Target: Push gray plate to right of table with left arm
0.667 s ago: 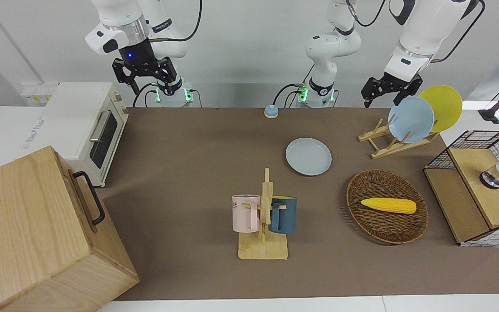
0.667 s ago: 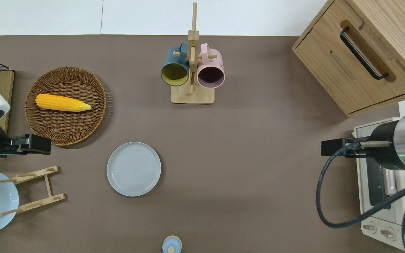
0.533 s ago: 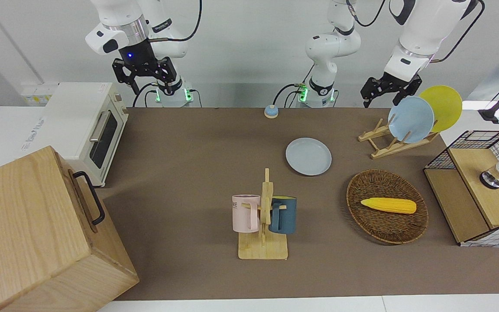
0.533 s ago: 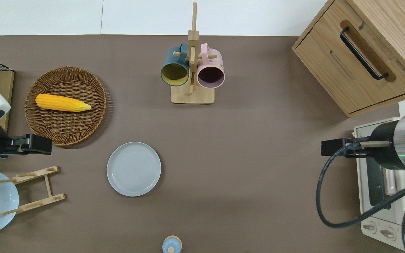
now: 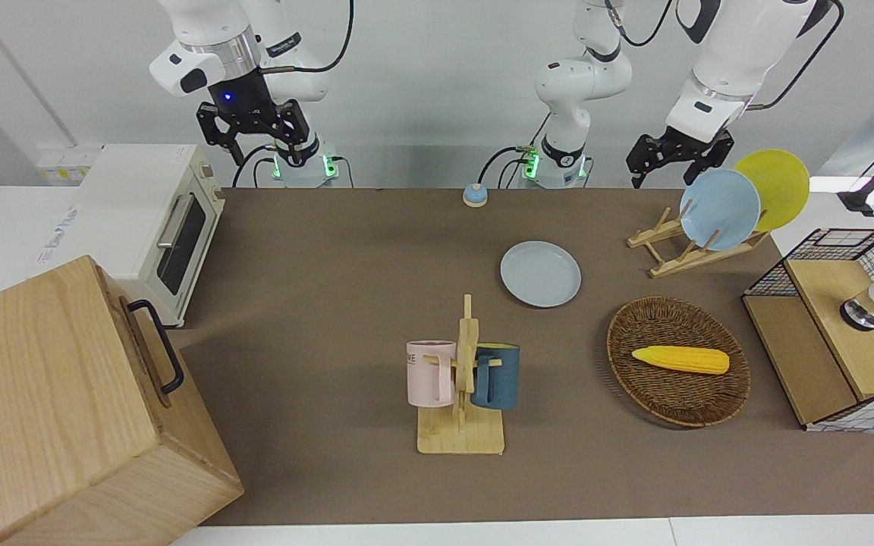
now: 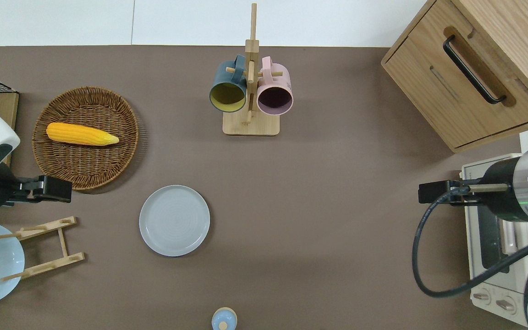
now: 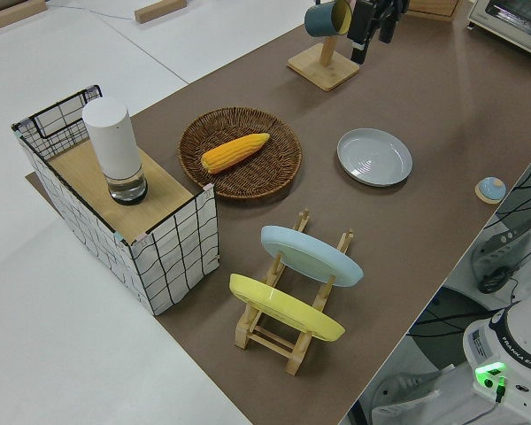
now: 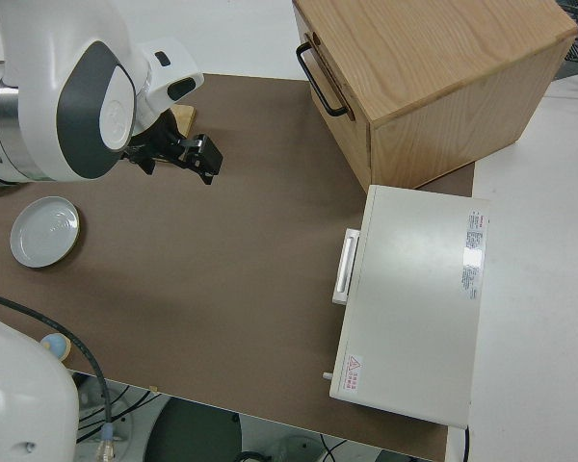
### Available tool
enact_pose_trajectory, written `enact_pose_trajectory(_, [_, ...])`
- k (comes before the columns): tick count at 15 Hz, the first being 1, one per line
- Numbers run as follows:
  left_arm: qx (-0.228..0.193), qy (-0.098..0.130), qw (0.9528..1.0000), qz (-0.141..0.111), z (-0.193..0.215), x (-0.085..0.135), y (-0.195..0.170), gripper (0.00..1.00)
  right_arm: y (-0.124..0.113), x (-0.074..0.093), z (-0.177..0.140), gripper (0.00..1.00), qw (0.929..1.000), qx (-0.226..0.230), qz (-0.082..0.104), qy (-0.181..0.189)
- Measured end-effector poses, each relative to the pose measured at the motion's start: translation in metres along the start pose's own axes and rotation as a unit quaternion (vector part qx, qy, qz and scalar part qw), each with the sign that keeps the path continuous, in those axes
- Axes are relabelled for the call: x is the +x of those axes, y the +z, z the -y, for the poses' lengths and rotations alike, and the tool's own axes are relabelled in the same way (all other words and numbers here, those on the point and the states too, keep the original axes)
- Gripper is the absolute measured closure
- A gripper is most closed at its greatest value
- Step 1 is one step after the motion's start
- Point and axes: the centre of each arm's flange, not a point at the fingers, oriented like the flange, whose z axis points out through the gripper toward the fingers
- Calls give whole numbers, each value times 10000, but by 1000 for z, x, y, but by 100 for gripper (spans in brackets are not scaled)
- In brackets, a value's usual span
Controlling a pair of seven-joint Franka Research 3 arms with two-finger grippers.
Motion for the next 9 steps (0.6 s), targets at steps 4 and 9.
enact_pose_trajectory(4, [-6, 1, 10000, -11, 0, -1, -1, 0, 0, 0, 0, 0, 10000, 0, 0, 0])
enact_pose_trajectory(9, [-11, -20, 10000, -14, 2, -1, -2, 0, 0, 0, 0, 0, 10000, 0, 0, 0])
